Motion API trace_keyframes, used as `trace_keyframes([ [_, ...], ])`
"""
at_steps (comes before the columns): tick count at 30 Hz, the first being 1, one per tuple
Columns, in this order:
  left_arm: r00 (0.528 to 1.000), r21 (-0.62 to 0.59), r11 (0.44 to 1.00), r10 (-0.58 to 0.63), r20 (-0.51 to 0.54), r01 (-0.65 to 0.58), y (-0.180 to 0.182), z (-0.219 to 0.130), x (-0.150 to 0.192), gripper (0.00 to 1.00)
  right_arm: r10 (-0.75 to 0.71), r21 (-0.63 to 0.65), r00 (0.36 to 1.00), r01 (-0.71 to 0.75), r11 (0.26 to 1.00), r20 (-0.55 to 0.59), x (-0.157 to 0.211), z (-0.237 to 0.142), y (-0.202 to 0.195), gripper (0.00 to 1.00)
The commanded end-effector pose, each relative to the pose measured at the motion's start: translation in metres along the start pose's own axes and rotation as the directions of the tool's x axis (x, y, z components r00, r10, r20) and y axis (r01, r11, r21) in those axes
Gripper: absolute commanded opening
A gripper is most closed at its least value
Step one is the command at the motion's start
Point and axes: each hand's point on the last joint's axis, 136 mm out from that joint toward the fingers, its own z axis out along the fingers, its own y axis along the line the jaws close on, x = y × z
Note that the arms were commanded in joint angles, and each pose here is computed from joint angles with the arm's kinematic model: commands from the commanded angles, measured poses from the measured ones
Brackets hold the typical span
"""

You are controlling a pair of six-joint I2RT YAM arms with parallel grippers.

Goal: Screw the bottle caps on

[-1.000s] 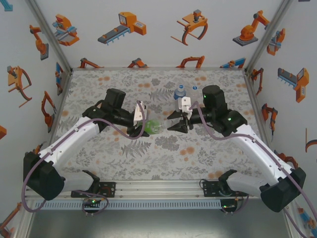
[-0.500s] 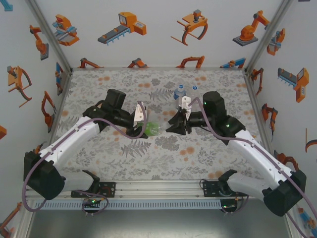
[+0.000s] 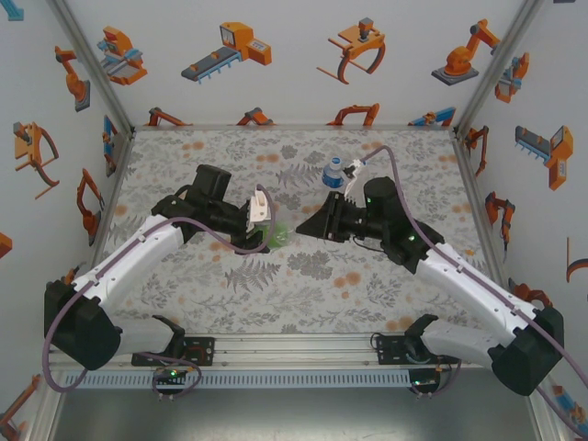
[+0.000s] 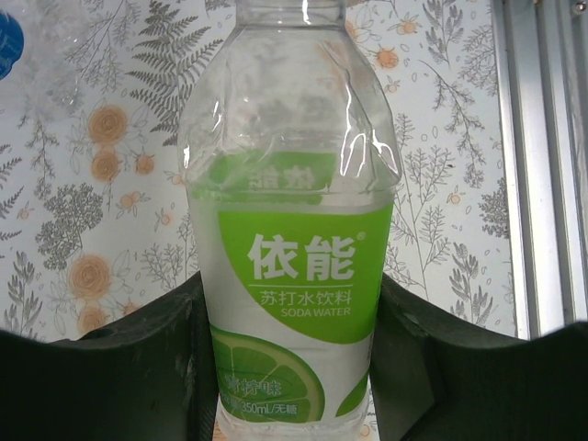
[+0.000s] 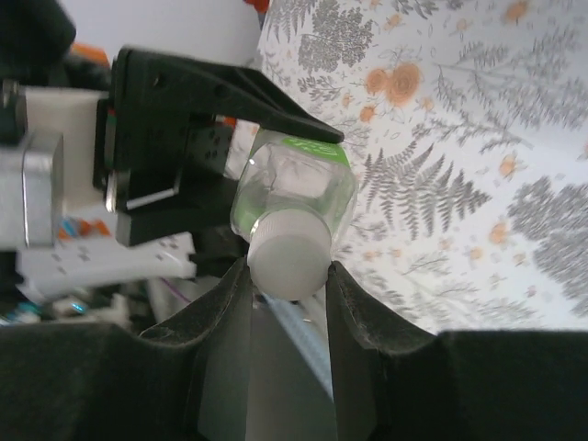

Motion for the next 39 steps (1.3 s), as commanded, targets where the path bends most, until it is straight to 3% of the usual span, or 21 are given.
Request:
trace_keyframes([
  [1, 0.985, 0.024, 0.994, 0.098, 0.139, -0.102, -0.005, -0.003, -0.037, 0.00, 0.332, 0.039, 0.941, -0.335, 0.941, 0.067, -0.011, 0.004, -0.006, 0.00],
  [3, 0.986, 0.022, 0.995, 0.097, 0.137, -0.101, -0.005, -0.003, -0.037, 0.00, 0.362, 0.030, 0.928, -0.365, 0.930, 0.085, -0.015, 0.003, -0.004, 0.05],
  [4, 0.986, 0.023, 0.995, 0.096, 0.138, -0.100, -0.005, -0.003, -0.037, 0.00, 0.358, 0.020, 0.930, -0.361, 0.932, 0.089, -0.018, 0.002, 0.000, 0.16],
  [7, 0.986, 0.024, 0.995, 0.097, 0.139, -0.101, -0.005, -0.003, -0.037, 0.00, 0.294, -0.005, 0.952, -0.294, 0.956, 0.082, -0.025, -0.001, 0.016, 0.32],
  [10, 0.985, 0.026, 0.994, 0.098, 0.143, -0.103, -0.006, -0.003, -0.038, 0.00, 0.078, -0.034, 0.993, -0.075, 0.997, 0.086, -0.032, -0.010, 0.037, 0.51],
  [13, 0.985, 0.028, 0.995, 0.096, 0.143, -0.100, -0.006, -0.003, -0.038, 0.00, -0.207, -0.024, 0.975, 0.209, 0.978, 0.082, -0.033, -0.022, 0.050, 0.65],
  [16, 0.985, 0.029, 0.994, 0.098, 0.142, -0.103, -0.007, -0.003, -0.038, 0.00, -0.502, -0.036, 0.861, 0.506, 0.862, 0.081, -0.025, -0.034, 0.059, 0.66],
  [18, 0.985, 0.034, 0.994, 0.100, 0.139, -0.106, -0.008, -0.003, -0.037, 0.00, -0.682, -0.076, 0.726, 0.688, 0.722, 0.092, -0.015, -0.042, 0.068, 0.65],
  [20, 0.985, 0.040, 0.993, 0.101, 0.137, -0.108, -0.009, -0.003, -0.036, 0.00, -0.828, -0.112, 0.549, 0.835, 0.538, 0.111, -0.003, -0.050, 0.075, 0.64],
  [25, 0.985, 0.071, 0.991, 0.107, 0.136, -0.118, -0.015, -0.002, -0.034, 0.00, -0.982, -0.270, 0.154, 0.955, 0.119, 0.113, 0.039, -0.061, 0.073, 0.62],
  [27, 0.986, 0.087, 0.988, 0.114, 0.120, -0.125, -0.018, -0.002, -0.031, 0.00, -0.991, -0.307, 0.062, 0.951, 0.022, 0.123, 0.047, -0.063, 0.071, 0.62],
  [30, 0.989, 0.109, 0.986, 0.116, 0.088, -0.126, -0.022, -0.003, -0.026, 0.00, -0.991, -0.318, 0.008, 0.947, -0.034, 0.130, 0.048, -0.059, 0.070, 0.60],
  [39, 0.987, 0.127, 0.982, 0.131, 0.090, -0.142, -0.027, -0.002, -0.026, 0.00, -0.974, -0.334, 0.029, 0.941, -0.049, 0.226, 0.045, -0.041, 0.077, 0.51],
])
